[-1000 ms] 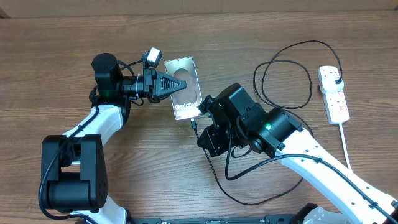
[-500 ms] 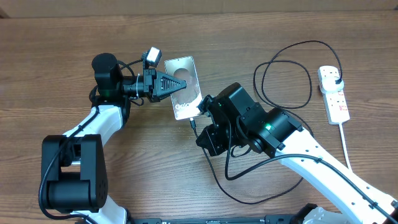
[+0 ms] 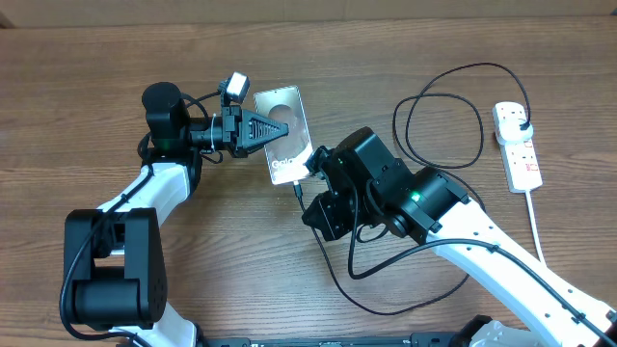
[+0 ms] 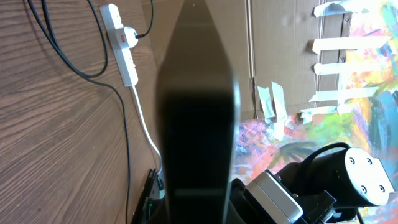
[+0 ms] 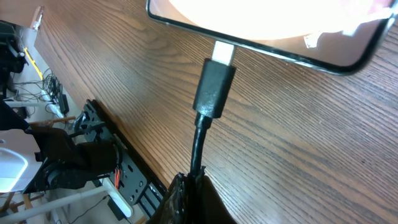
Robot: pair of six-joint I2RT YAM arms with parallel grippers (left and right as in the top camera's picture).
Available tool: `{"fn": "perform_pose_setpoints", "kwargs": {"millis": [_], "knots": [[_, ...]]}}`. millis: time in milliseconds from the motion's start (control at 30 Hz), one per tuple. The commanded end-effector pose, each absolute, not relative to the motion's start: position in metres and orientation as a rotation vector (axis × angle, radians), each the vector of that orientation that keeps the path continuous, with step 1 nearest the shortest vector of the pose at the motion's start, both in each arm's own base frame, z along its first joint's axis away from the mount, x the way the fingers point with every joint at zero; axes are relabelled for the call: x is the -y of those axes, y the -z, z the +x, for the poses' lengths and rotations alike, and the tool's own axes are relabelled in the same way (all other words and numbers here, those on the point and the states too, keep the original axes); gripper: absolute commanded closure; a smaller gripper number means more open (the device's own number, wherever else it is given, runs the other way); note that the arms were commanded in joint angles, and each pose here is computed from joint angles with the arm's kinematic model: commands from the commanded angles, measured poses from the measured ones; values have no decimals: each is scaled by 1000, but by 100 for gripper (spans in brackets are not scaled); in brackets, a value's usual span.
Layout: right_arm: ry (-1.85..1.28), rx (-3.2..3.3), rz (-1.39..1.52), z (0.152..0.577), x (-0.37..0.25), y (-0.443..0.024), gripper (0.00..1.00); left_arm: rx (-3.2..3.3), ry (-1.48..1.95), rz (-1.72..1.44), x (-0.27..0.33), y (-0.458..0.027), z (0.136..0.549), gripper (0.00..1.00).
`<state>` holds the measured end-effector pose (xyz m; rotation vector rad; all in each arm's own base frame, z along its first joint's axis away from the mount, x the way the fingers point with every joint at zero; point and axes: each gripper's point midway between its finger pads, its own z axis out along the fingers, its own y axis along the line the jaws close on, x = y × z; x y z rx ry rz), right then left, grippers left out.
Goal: Plug charger to phone and switch on socket
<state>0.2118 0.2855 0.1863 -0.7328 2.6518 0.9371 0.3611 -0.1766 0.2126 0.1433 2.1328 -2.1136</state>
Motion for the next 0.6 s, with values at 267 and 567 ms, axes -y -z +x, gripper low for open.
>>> {"fn": "perform_pose_setpoints", "kwargs": {"millis": [267,567], "knots": [[-811,-2609,-683,232,-279,-184,96,-2110,2118,259,177,-222,358,96],[-778,-2529,-659,250,-283,-192,96,-2110,2118,260,177,-222,357,96]]}}
